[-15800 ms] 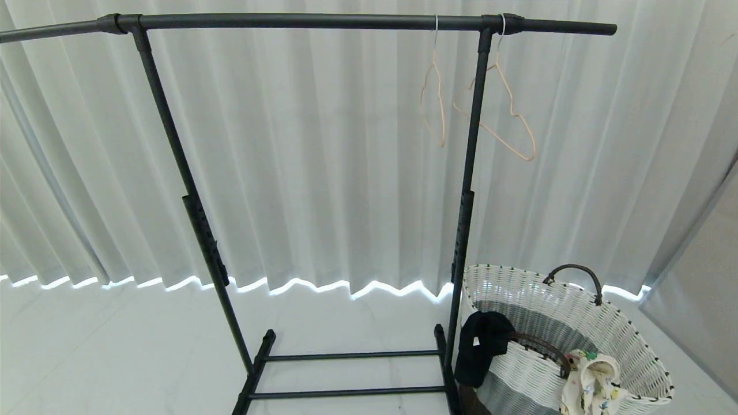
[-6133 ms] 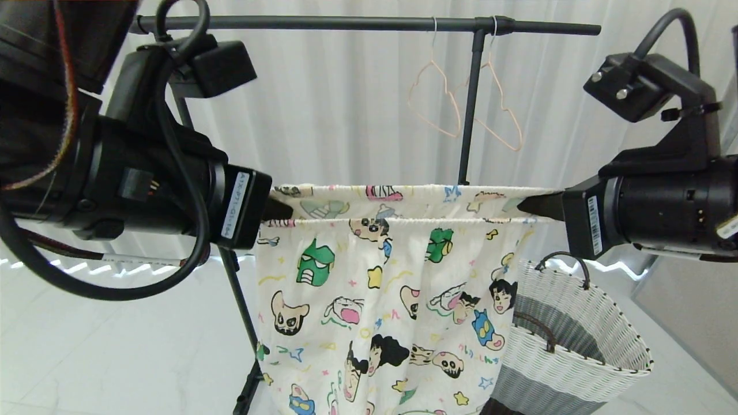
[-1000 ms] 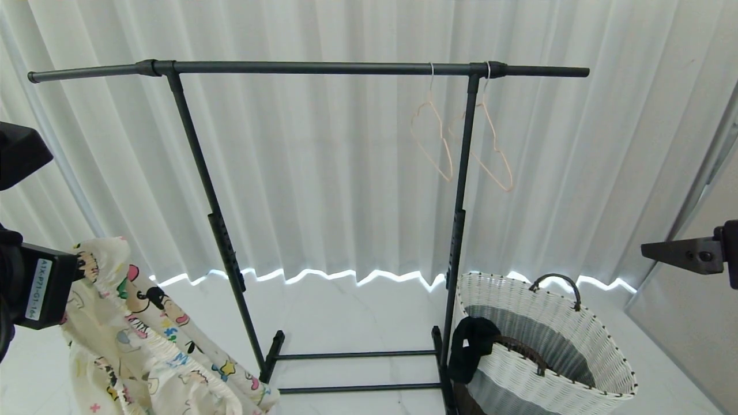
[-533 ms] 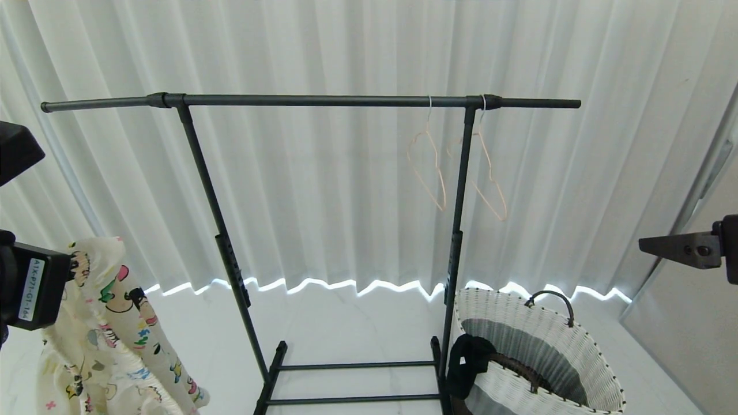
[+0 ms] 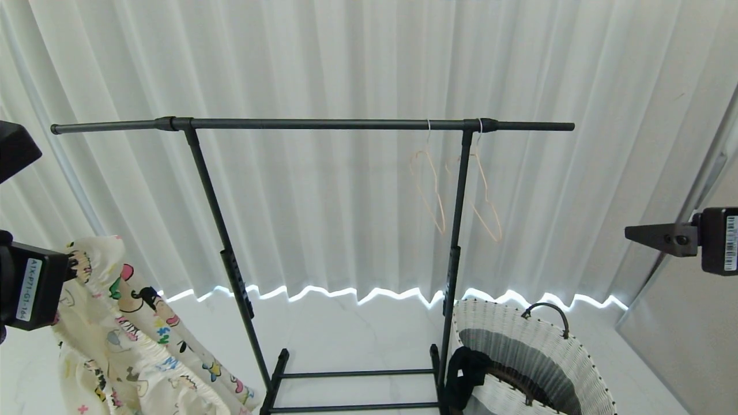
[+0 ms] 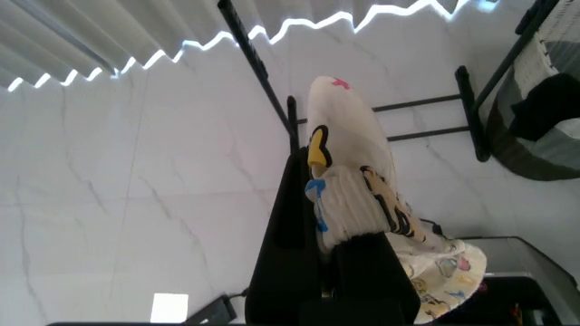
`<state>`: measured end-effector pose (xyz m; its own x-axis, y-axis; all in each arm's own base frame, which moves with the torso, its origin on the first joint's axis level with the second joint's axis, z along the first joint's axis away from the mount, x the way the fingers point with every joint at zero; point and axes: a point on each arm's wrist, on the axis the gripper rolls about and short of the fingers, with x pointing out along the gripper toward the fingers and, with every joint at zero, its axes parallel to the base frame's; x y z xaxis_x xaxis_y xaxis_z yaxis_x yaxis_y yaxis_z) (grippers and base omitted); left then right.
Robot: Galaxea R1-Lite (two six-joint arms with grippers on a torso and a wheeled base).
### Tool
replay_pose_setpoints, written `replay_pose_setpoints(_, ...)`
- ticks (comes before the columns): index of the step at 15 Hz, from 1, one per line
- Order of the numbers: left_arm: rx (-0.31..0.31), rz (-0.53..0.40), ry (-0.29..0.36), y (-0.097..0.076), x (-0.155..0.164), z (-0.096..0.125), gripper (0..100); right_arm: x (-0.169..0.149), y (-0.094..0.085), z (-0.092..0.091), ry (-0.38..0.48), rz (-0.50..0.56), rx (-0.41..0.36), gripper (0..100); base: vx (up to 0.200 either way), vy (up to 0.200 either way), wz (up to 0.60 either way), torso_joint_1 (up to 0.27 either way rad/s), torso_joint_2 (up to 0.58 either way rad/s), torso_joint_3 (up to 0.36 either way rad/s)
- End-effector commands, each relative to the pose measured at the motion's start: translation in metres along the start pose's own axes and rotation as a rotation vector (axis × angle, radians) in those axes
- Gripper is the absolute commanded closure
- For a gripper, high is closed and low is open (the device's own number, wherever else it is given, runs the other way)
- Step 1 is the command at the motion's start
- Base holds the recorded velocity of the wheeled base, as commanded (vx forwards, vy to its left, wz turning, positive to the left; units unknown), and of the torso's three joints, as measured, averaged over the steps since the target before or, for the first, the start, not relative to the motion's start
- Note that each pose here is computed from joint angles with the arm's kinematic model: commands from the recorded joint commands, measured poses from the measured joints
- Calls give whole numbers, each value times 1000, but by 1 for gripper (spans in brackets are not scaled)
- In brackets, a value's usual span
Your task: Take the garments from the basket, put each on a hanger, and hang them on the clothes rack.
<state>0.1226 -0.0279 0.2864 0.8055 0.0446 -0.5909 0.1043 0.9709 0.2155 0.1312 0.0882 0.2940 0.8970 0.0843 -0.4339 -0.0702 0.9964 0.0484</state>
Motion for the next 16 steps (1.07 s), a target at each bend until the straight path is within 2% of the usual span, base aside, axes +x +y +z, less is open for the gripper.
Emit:
replay_pose_setpoints(1, -1, -1, -5, 0, -1, 0, 100, 12, -3, -11, 10, -20, -31, 0, 200, 0, 0, 17, -41, -17)
replay_pose_setpoints(4, -1, -3, -3, 0, -1, -1, 100, 18, -5, -18, 5, 78, -94, 0, 200, 0, 0, 6, -17, -2)
replay_pose_setpoints(6, 0, -2, -5, 0, -2, -1, 100, 21, -4, -16, -7, 121, -97, 0, 200, 0, 0, 19, 2, -2)
replay_pose_setpoints(14, 0, -4, 1, 0, 0, -1, 100, 44, 6, -17, 29, 115, -92, 0, 200, 0, 0, 2, 4, 1)
replay_pose_setpoints(16, 3, -6, 11, -1, 1, -3, 100, 59, 9, -20, 73, 92, -78, 0, 200, 0, 0, 5, 0, -2)
